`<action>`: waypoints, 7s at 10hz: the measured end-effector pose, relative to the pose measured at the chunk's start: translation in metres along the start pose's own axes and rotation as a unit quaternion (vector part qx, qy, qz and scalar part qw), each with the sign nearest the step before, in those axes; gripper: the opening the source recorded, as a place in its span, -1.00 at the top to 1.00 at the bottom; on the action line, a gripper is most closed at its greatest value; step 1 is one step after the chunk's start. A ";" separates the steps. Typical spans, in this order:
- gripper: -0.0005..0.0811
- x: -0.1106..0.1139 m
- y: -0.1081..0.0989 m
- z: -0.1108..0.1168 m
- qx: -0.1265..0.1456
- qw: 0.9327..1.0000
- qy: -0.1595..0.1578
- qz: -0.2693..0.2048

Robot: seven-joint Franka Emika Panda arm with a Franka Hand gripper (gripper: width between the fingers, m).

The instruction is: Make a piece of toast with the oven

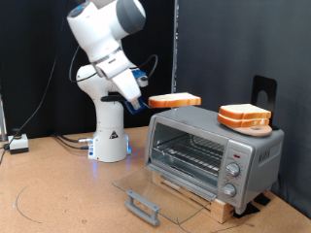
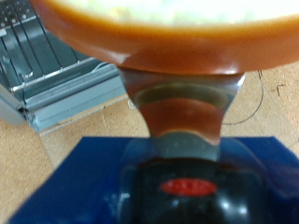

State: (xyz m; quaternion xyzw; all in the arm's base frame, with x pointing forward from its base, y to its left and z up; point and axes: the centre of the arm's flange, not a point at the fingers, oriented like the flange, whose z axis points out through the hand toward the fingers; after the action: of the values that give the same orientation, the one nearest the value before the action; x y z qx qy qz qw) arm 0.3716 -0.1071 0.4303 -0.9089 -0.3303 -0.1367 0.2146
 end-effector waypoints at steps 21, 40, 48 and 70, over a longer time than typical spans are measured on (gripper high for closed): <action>0.02 -0.055 0.046 0.132 -0.002 0.994 -0.086 -0.064; 0.02 -0.016 -0.012 0.134 -0.105 0.954 -0.162 -0.227; 0.02 -0.006 -0.022 0.141 -0.100 0.960 -0.172 -0.195; 0.02 -0.028 0.012 0.121 -0.089 0.983 -0.106 -0.121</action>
State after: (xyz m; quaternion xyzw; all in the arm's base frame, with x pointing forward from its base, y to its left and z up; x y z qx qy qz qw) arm 0.3719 -0.0725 0.3101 -0.8869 -0.4456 -0.0934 0.0781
